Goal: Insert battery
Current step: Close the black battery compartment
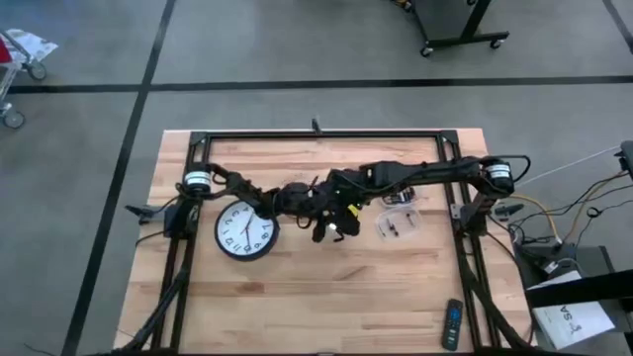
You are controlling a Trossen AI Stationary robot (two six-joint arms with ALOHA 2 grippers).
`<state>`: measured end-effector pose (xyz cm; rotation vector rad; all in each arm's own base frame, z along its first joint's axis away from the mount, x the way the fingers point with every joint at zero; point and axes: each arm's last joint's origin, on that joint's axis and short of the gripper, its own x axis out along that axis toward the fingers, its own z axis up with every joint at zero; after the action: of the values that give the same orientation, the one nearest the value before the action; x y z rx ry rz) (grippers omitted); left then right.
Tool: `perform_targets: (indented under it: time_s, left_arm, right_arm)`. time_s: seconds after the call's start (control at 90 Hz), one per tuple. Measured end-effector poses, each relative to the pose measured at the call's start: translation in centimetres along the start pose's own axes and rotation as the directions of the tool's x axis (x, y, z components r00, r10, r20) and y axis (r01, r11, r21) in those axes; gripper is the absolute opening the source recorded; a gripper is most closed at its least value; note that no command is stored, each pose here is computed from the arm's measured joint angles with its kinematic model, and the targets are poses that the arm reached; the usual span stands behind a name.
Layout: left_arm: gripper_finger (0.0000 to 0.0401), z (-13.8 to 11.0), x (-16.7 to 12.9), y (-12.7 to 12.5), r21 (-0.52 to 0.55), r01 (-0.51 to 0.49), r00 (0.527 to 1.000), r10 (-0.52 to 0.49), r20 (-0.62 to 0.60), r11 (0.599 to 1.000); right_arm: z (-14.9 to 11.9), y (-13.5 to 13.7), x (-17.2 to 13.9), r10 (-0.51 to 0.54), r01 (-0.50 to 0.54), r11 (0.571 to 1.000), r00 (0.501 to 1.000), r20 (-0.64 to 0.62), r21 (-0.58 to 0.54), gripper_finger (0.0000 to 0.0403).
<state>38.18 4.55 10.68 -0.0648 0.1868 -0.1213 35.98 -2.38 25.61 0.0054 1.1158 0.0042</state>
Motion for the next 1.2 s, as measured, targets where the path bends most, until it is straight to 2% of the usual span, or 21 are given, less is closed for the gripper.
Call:
perform_targets:
  time_s: [0.256, 0.378, 0.5, 0.756, 0.956, 1.111, 1.2]
  left_arm:
    - [0.0106, 0.0, 0.3, -1.2, 0.055, 0.043, 0.999, -0.043, 0.000, 0.998]
    - [0.0101, 0.0, 0.3, -1.5, 0.060, 0.053, 0.999, -0.053, -0.001, 0.997]
    - [0.0093, 0.0, 0.3, -1.5, 0.060, 0.055, 0.999, -0.055, 0.000, 0.997]
    - [0.0115, 0.1, 0.3, -1.5, 0.060, 0.055, 0.998, -0.055, -0.001, 0.997]
    - [0.0090, 0.1, 0.3, -1.5, 0.061, 0.056, 0.998, -0.056, 0.000, 0.997]
    - [0.0091, 0.1, 0.3, -1.5, 0.061, 0.057, 0.998, -0.057, -0.001, 0.997]
    - [0.0107, 0.1, 0.3, -1.5, 0.059, 0.056, 0.998, -0.056, -0.003, 0.997]
  right_arm:
    - [0.0, 0.0, 0.2, 0.016, -0.015, 0.984, 1.000, 0.002, -0.175, 0.0206]
    - [-0.1, 0.2, 0.4, 0.077, -0.074, 0.973, 0.997, 0.002, -0.219, 0.0200]
    - [-0.4, 0.2, 0.7, 0.076, -0.074, 0.961, 0.997, -0.002, -0.268, 0.0188]
    - [-0.6, 0.2, 1.1, 0.079, -0.076, 0.947, 0.997, -0.002, -0.312, 0.0151]
    - [-0.6, 0.3, 1.2, 0.111, -0.103, 0.936, 0.994, 0.006, -0.337, 0.0108]
    - [-0.6, 0.3, 1.2, 0.124, -0.114, 0.935, 0.992, 0.007, -0.337, 0.0083]
    - [-0.7, 0.3, 1.2, 0.125, -0.116, 0.937, 0.992, 0.007, -0.330, 0.0083]
